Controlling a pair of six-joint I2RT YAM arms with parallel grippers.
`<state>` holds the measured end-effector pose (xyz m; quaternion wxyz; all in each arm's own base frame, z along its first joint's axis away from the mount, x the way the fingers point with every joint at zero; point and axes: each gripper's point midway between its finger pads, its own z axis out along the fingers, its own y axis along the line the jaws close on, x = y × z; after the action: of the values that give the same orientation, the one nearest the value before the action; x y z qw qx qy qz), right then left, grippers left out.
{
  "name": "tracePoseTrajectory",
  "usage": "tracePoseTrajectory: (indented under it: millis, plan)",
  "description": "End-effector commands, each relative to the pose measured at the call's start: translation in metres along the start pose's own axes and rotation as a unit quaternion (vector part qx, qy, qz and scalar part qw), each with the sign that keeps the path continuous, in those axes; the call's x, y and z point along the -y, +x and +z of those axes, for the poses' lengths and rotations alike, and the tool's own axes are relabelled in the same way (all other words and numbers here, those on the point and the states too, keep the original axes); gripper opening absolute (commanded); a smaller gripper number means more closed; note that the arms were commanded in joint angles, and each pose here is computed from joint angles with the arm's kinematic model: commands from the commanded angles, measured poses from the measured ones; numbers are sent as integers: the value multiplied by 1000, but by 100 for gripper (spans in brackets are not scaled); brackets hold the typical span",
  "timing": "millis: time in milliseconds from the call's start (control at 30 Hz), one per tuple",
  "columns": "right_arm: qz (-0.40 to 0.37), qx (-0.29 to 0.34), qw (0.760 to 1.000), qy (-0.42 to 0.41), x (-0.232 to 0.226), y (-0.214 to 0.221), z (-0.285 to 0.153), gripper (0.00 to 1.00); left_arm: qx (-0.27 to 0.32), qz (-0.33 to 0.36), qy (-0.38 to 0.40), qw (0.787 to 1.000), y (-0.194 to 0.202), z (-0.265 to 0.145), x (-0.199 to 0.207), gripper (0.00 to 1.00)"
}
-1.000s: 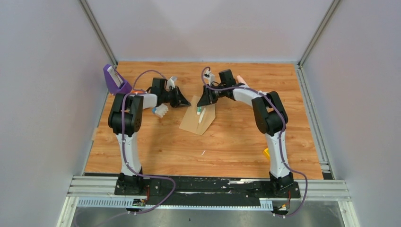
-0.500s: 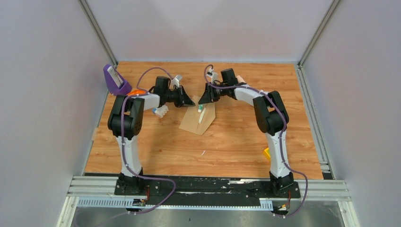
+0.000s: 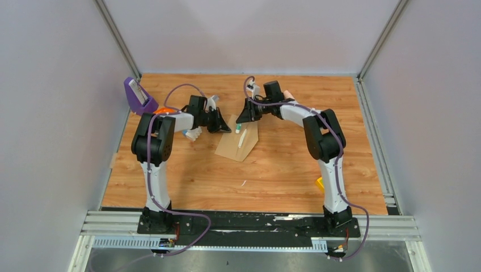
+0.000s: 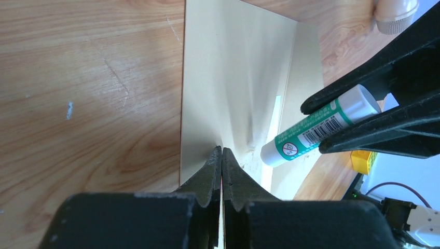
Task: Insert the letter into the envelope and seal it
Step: Paint the envelope at the center of the board.
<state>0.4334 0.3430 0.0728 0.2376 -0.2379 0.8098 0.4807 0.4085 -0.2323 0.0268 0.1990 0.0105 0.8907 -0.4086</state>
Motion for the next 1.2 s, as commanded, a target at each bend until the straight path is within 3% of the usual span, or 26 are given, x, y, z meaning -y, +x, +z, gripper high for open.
tracePoseTrajectory:
  millis: [0,567,1167]
  plan:
    - [-25,25,999,-5,-16,-25,2,0,-2,9,-41,999,-2,3,-17,1]
    - [-22,-19,999,19,-3,17,27,0,-11,-1,-66,998,4,7,-32,0]
    - [-28,-48,998,-16,-27,36,13,0,-6,4,-65,998,0,4,-28,0]
